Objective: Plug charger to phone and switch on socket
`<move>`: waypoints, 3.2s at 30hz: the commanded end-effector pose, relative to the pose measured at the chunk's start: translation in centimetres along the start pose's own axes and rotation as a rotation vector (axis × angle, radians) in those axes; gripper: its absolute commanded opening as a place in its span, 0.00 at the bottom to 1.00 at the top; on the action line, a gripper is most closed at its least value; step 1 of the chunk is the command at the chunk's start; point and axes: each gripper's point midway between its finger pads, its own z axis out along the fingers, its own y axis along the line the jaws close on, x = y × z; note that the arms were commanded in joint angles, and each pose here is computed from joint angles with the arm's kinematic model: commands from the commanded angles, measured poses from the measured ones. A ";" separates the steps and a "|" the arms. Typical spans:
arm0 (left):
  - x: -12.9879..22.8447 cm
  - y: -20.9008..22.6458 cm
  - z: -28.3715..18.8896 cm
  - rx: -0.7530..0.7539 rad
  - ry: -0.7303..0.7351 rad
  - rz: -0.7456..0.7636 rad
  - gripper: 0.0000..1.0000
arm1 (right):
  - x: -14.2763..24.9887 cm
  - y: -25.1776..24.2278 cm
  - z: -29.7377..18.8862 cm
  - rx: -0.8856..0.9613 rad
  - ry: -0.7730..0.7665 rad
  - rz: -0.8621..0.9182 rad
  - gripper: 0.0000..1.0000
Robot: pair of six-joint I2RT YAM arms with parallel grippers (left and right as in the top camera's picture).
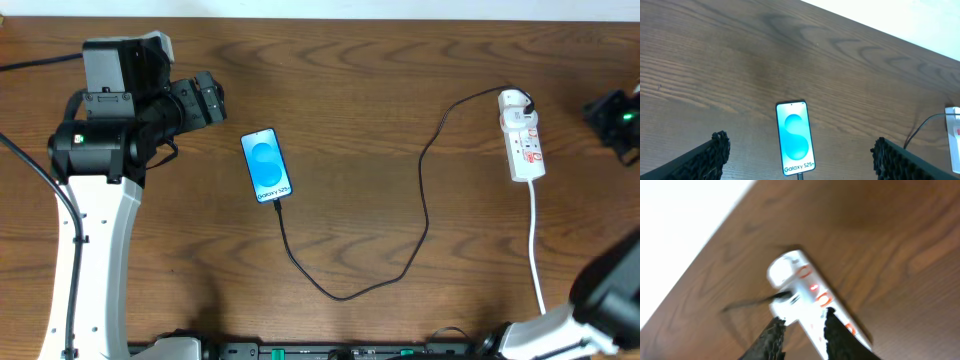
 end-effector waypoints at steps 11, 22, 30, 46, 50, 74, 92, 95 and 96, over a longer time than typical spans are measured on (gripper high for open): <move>-0.2 0.2 0.0 -0.014 -0.005 0.007 0.93 | 10.0 16.4 -11.1 -0.282 0.073 -0.632 0.88; -0.2 0.2 0.0 -0.014 -0.005 0.007 0.93 | 12.7 16.3 -11.1 -0.246 0.159 -0.654 0.99; -0.2 0.3 0.0 -0.014 -0.004 0.007 0.94 | 12.4 15.6 -10.9 -0.201 0.152 -0.674 0.99; -0.2 0.2 0.0 -0.014 -0.005 0.007 0.94 | 14.3 17.5 -12.1 -0.126 -0.202 -0.972 0.99; -0.2 0.2 0.0 -0.014 -0.005 0.007 0.93 | 15.8 16.4 -13.2 -0.162 -0.356 -0.976 0.99; -0.2 0.3 0.0 -0.014 -0.004 0.007 0.94 | 24.6 7.6 -11.6 -0.319 -0.772 -0.888 0.99; -0.2 0.2 0.0 -0.014 -0.005 0.007 0.93 | 25.7 6.2 -10.8 -0.291 -0.712 -0.889 0.99; -0.2 0.2 0.0 -0.014 -0.005 0.007 0.93 | 25.7 6.2 -10.8 -0.291 -0.712 -0.889 0.99; -0.2 0.3 0.0 -0.014 -0.004 0.007 0.93 | 25.7 6.2 -10.8 -0.291 -0.712 -0.889 0.99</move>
